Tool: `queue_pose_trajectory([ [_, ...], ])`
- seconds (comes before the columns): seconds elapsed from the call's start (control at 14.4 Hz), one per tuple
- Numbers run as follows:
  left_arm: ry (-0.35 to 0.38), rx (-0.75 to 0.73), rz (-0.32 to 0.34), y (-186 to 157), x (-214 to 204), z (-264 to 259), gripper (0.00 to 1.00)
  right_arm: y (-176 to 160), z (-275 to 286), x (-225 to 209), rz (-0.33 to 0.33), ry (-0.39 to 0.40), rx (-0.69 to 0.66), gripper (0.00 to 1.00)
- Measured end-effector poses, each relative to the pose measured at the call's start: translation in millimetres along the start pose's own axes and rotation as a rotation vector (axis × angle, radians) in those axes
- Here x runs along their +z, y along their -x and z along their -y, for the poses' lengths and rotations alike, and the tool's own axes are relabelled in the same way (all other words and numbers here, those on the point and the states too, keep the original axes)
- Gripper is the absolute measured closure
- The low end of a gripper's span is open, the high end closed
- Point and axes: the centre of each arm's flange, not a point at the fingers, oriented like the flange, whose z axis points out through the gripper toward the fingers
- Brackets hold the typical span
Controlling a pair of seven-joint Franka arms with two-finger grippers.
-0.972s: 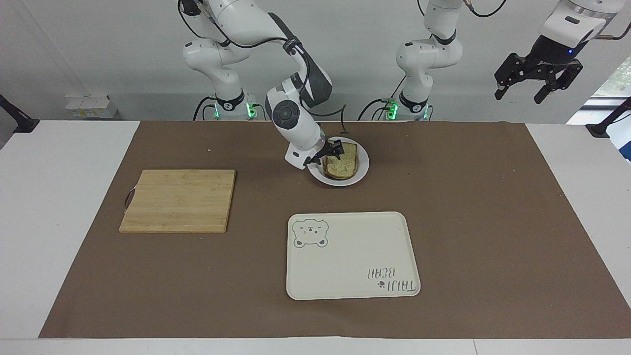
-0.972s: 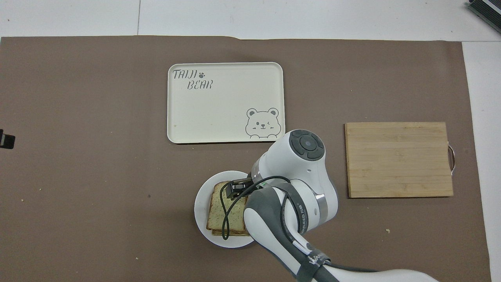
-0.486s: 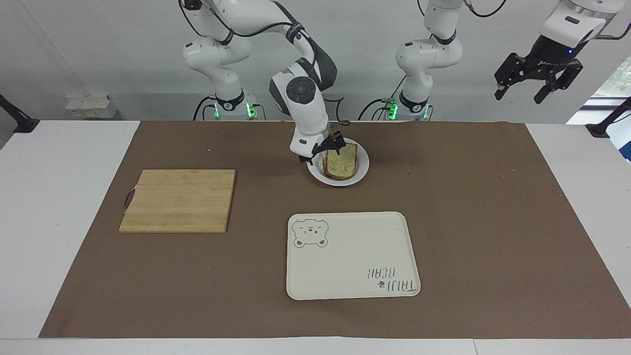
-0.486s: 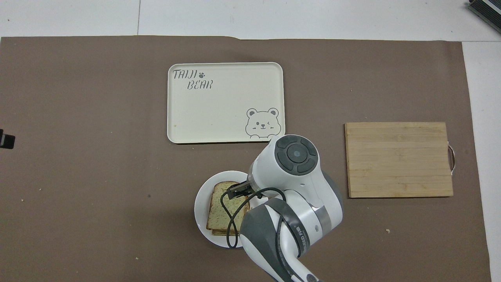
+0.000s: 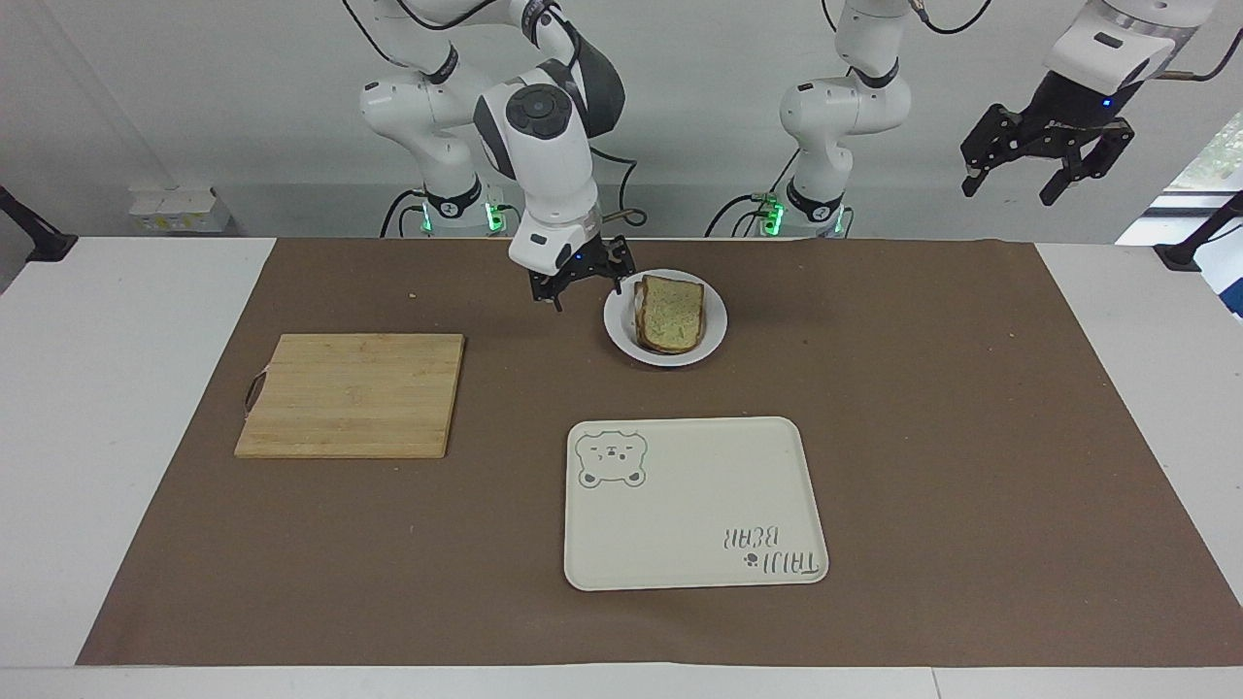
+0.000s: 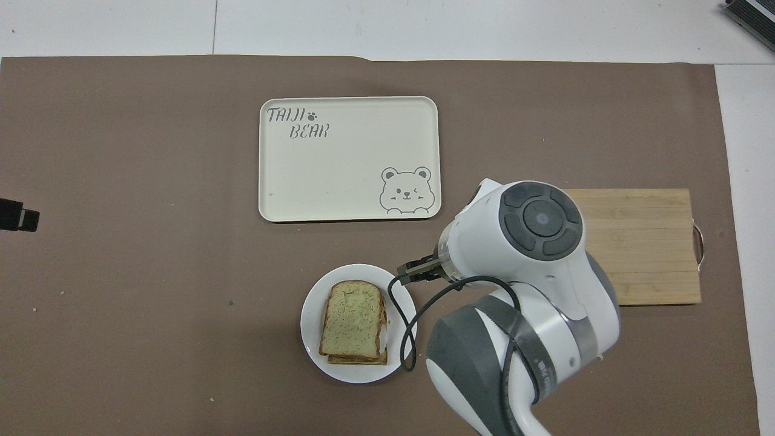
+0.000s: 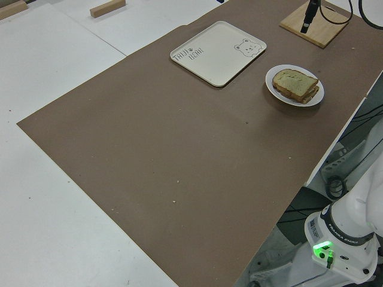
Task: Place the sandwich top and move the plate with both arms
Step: 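Withdraw the right gripper while the left gripper reaches the plate rim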
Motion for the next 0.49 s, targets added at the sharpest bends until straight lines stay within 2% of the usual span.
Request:
queue_pose_trajectory([
  [0.21, 0.053, 0.019, -0.006, -6.6, 18.8, -12.2, 0.00, -8.4, -16.6, -22.5, -0.046, 0.006, 0.024, 0.00],
  [0.49, 0.171, 0.042, 0.029, -17.4, 75.5, -21.6, 0.00, -17.8, -52.7, -62.9, -0.127, 0.023, 0.077, 0.00],
])
